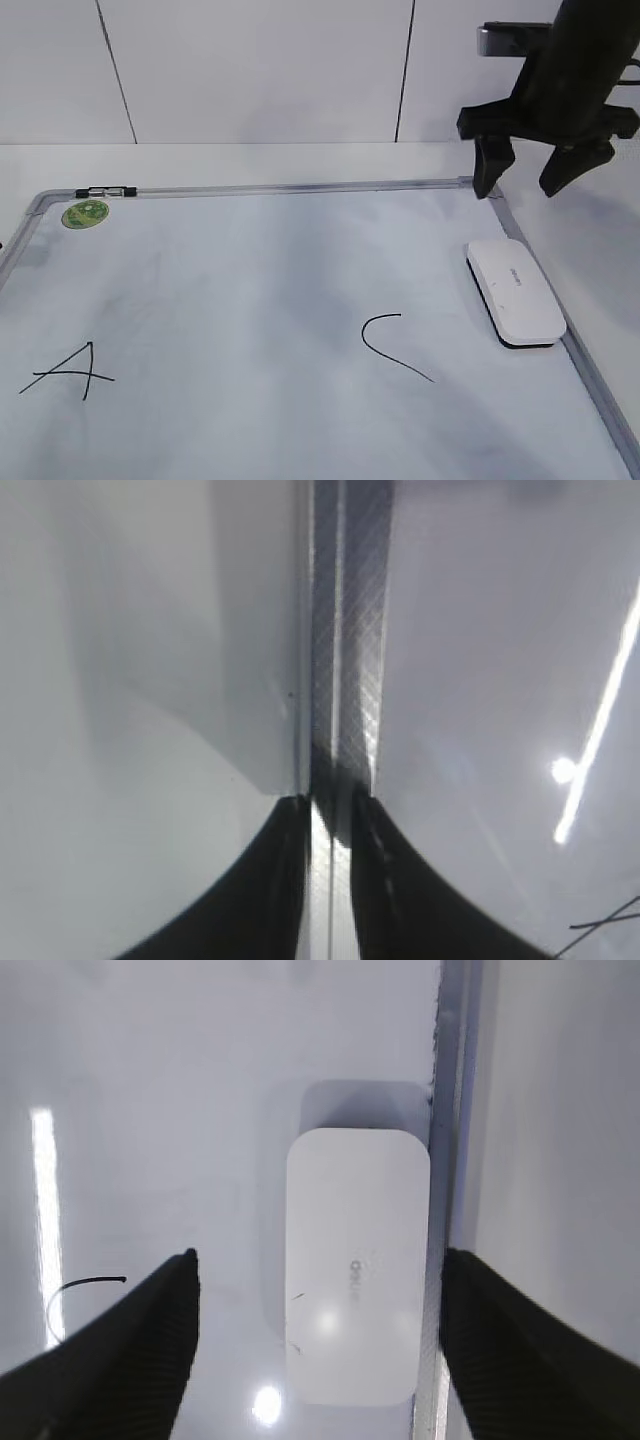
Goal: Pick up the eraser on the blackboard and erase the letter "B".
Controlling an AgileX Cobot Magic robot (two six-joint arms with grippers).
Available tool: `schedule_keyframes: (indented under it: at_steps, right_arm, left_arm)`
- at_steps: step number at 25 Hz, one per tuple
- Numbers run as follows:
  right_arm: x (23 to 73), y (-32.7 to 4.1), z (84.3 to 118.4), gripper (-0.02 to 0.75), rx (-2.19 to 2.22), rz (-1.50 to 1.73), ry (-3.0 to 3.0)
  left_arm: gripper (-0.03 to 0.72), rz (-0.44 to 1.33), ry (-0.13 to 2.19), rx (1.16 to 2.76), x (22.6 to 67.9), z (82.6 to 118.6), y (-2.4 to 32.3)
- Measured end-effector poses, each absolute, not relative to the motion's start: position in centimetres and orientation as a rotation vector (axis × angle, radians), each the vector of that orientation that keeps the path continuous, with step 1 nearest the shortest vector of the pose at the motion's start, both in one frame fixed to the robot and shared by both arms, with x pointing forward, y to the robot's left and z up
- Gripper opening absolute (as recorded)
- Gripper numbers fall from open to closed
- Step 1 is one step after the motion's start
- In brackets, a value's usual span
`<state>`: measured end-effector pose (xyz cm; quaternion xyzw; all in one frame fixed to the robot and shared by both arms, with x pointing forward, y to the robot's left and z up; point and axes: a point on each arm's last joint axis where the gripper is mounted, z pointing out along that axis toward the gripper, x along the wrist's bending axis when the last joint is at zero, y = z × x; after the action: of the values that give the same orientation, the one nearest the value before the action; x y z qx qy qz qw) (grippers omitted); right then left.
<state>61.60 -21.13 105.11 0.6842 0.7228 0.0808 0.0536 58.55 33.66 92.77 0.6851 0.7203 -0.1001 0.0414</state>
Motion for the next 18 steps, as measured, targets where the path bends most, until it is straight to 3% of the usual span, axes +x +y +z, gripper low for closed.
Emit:
schedule_keyframes:
  at_steps: [6, 18]
  right_arm:
    - [60.8, -21.2, 107.0, 0.557, 2.054, 0.301, 2.179]
    - [56.5, -21.9, 113.0, 0.557, 1.993, 0.508, 2.11]
  left_arm:
    - [0.228, -0.324, 2.191, 2.109, 59.3, 94.0, 33.7]
    - [0.232, -0.174, 2.177, 2.028, 60.7, 99.3, 33.9]
